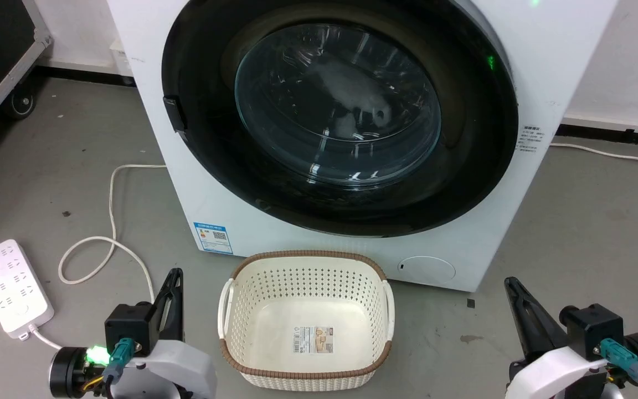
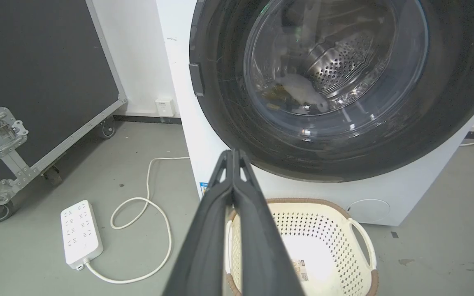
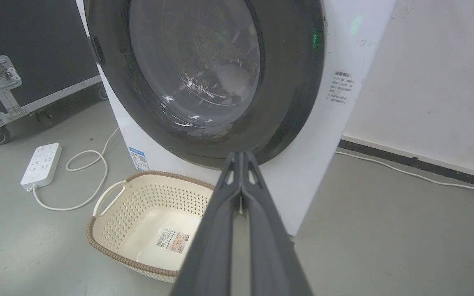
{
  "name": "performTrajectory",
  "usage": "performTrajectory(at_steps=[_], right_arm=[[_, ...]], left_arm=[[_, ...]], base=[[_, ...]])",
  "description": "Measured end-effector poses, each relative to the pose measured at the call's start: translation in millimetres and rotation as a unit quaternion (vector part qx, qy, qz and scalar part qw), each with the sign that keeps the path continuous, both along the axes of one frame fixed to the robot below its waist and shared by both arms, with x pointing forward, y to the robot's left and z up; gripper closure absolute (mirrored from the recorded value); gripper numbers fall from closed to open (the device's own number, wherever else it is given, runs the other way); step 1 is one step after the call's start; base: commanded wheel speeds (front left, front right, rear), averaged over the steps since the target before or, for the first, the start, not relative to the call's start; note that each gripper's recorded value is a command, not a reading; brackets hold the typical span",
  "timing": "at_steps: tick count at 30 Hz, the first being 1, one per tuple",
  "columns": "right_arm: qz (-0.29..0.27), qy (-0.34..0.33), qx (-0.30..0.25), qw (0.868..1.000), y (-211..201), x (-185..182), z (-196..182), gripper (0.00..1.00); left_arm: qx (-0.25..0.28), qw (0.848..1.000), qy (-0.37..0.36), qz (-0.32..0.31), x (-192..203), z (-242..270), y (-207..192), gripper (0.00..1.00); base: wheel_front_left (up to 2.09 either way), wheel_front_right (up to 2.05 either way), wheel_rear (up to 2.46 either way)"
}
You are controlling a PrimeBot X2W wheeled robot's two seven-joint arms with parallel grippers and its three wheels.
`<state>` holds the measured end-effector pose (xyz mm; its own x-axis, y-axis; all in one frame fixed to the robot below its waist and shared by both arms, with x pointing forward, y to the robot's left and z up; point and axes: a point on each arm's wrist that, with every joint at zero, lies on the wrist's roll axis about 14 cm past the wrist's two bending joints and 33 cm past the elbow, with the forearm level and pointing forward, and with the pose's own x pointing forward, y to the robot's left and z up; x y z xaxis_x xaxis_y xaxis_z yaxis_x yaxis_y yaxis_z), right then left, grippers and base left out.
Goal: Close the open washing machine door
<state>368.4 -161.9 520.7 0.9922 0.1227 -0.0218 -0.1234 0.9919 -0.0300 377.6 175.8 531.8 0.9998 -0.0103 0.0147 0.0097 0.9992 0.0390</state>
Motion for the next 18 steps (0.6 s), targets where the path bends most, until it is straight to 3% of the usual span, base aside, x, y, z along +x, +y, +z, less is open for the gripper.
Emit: performTrajectory(at_steps=[18], right_arm=[[0.003,-0.001,-0.004,1.000,2.2,0.5,1.3,1.00]], left_arm=[[0.005,1.000,0.002,0.006,-1.8,-0.1,1.6,1.00]], base=[[0.00,0.00,0.00]])
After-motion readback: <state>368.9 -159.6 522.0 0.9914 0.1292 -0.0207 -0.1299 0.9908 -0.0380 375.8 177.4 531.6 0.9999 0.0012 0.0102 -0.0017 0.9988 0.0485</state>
